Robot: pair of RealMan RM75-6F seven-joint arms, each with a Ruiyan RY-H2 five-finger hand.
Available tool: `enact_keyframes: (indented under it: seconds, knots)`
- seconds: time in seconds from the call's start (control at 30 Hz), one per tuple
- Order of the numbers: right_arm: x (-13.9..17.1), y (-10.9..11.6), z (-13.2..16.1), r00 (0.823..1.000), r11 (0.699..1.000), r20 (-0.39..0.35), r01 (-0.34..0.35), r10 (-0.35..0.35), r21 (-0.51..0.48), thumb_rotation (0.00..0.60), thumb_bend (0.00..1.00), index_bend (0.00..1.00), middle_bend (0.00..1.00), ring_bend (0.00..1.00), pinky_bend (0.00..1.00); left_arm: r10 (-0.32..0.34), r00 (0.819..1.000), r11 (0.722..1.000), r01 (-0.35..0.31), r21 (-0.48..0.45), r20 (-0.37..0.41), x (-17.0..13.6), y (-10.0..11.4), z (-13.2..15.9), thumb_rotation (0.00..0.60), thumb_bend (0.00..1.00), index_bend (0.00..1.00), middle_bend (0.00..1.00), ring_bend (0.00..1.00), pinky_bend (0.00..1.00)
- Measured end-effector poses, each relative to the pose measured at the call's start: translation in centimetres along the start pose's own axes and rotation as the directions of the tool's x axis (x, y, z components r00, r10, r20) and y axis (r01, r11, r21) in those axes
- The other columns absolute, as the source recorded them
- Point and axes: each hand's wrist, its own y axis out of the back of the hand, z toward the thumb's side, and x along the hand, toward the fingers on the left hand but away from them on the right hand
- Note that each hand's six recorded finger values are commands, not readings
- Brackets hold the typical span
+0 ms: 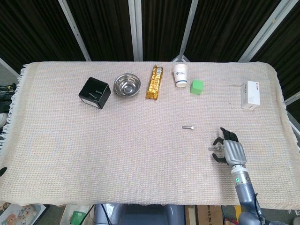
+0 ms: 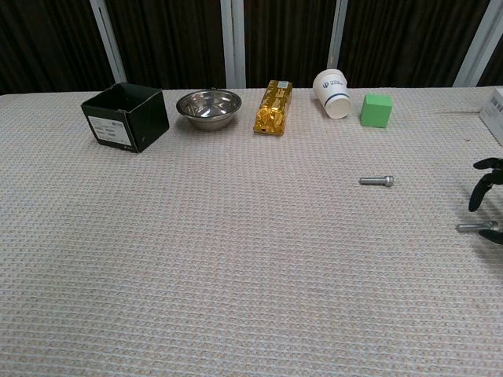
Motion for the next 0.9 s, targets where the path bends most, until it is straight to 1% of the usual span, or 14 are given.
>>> enact_keyframes:
  seconds: [0.3, 0.53, 0.9]
  knots:
    - [-0.8, -0.7, 0.5, 1.0, 1.0, -0.006, -0.006, 0.006, -0.004, 0.6, 0.32, 0.49, 0.0, 0.0, 0.0, 0.002, 1.0, 1.0, -0.002, 0.0, -0.006, 0.1, 0.0, -0.1, 0.6, 0.04, 0.09, 0.1, 0.01, 0.01]
    - [-1.5, -1.5, 0.6, 1.0, 1.0, 0.005, -0.024, 0.024, -0.002, 0.6, 0.32, 0.49, 0.0, 0.0, 0.0, 0.0, 1.0, 1.0, 0.0, 0.003, -0.007, 0.2, -0.1, 0.0, 0.6, 0.04, 0.09, 0.1, 0.01, 0.01]
    - [-2.1, -1.7, 0.6, 1.0, 1.0, 0.018, -0.025, 0.025, -0.005, 0.6, 0.33, 0.52, 0.0, 0.0, 0.0, -0.002, 1.0, 1.0, 0.002, 0.008, -0.008, 0.4, -0.3, 0.1, 0.6, 0.04, 0.09, 0.1, 0.01, 0.01]
